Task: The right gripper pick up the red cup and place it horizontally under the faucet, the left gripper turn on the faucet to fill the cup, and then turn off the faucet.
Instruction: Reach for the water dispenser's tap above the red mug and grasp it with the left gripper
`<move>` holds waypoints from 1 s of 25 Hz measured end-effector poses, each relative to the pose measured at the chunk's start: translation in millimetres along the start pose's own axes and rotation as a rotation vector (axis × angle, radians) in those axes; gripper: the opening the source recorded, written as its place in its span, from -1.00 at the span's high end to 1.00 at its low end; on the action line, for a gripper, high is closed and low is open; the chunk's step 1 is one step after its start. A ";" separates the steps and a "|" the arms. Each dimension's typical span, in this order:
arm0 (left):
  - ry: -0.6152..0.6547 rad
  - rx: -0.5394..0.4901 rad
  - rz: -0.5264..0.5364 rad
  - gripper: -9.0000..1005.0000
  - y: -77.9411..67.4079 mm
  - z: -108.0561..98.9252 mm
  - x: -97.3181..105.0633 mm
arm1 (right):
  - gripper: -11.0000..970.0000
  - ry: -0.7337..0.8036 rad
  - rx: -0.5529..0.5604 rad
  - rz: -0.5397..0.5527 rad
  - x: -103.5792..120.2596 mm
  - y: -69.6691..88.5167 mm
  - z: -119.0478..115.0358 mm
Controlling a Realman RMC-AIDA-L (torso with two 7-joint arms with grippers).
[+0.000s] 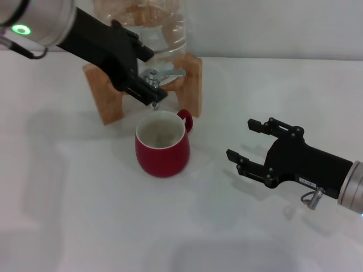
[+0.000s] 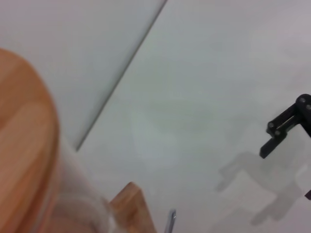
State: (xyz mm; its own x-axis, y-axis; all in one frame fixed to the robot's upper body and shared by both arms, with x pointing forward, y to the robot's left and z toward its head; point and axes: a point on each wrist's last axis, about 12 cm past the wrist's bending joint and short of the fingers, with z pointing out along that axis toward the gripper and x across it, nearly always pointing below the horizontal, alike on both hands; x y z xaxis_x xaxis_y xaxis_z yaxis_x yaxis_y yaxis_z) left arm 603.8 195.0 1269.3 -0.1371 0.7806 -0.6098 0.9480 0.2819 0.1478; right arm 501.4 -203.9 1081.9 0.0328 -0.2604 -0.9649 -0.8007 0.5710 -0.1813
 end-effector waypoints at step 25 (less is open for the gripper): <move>0.176 0.004 0.103 -0.77 9.8 31.8 -40.9 | -0.47 0.001 0.004 0.000 0.3 -0.7 -0.6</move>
State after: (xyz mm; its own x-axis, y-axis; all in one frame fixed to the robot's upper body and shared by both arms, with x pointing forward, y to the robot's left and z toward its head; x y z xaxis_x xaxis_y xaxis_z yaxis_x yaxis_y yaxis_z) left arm 627.9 148.1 1270.9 -0.0870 0.8909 -0.4458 0.9608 0.1933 0.1988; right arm 501.7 -204.8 1081.8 0.0317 -0.2611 -0.9648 -0.7980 0.5745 -0.1817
